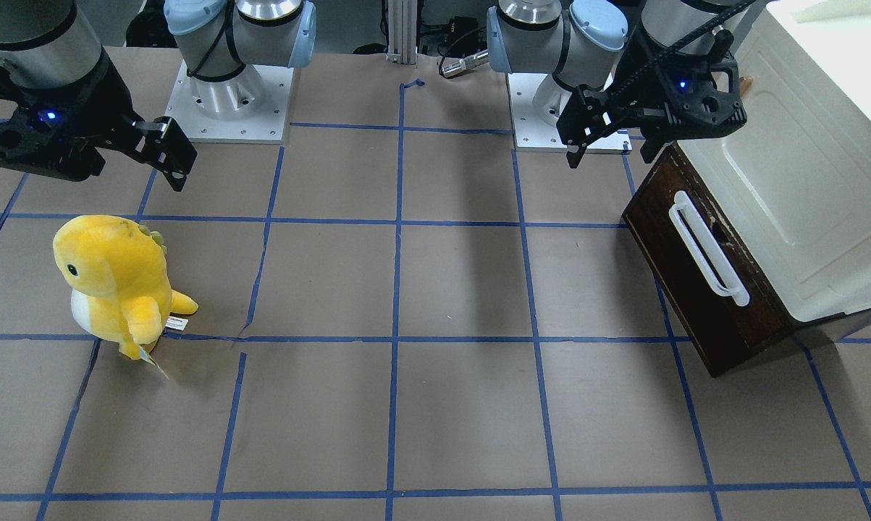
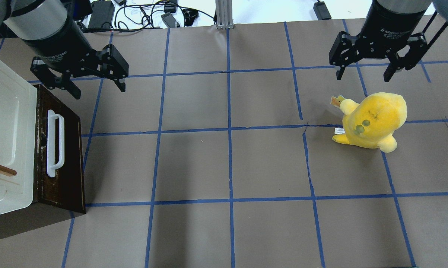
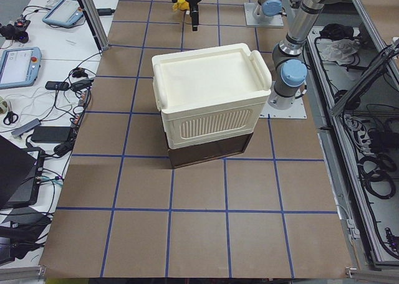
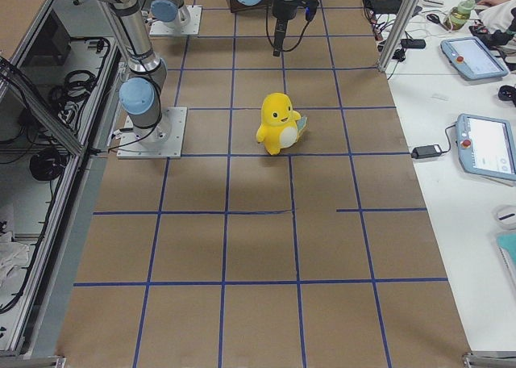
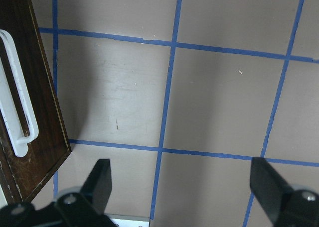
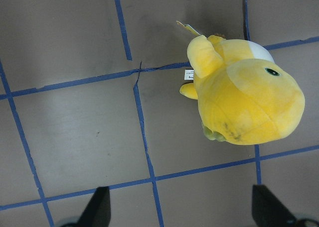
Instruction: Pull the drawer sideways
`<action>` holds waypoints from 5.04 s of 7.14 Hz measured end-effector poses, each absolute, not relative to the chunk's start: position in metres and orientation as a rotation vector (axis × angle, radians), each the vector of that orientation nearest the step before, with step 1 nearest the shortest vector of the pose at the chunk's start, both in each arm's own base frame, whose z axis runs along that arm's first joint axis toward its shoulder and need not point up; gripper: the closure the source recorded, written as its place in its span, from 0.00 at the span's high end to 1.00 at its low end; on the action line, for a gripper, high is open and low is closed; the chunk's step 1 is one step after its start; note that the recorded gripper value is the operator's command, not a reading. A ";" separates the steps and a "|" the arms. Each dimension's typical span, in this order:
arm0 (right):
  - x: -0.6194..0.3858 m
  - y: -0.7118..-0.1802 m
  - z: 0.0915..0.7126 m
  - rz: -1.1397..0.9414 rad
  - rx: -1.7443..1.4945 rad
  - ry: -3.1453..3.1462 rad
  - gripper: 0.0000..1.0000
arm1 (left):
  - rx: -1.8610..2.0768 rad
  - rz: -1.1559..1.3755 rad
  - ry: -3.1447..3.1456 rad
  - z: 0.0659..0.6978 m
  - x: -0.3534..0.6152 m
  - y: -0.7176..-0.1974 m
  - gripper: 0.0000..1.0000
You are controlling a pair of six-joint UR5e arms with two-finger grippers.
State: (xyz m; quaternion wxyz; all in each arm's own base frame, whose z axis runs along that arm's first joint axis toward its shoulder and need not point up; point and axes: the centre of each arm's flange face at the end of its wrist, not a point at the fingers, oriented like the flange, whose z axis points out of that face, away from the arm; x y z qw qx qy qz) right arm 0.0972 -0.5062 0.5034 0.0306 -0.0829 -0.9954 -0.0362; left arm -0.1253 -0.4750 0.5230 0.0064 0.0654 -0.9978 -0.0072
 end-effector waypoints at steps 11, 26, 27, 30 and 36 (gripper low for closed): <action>0.098 -0.506 0.503 -0.110 -0.255 -3.068 1.00 | 0.218 -0.025 -3.121 0.524 -0.122 -0.480 1.00; 0.097 -0.506 0.503 -0.110 -0.255 -3.068 1.00 | -0.006 -0.538 -3.853 0.281 -0.131 -0.533 1.00; 0.097 -0.506 0.503 -0.110 -0.255 -3.068 1.00 | -0.126 -0.643 -3.961 0.271 -0.122 -0.529 1.00; 0.097 -0.506 0.503 -0.111 -0.255 -3.068 1.00 | -0.337 -0.789 -4.140 0.240 -0.107 -0.515 0.98; 0.097 -0.506 0.503 -0.110 -0.256 -3.068 1.00 | -0.335 -0.816 -4.257 0.203 -0.100 -0.517 0.84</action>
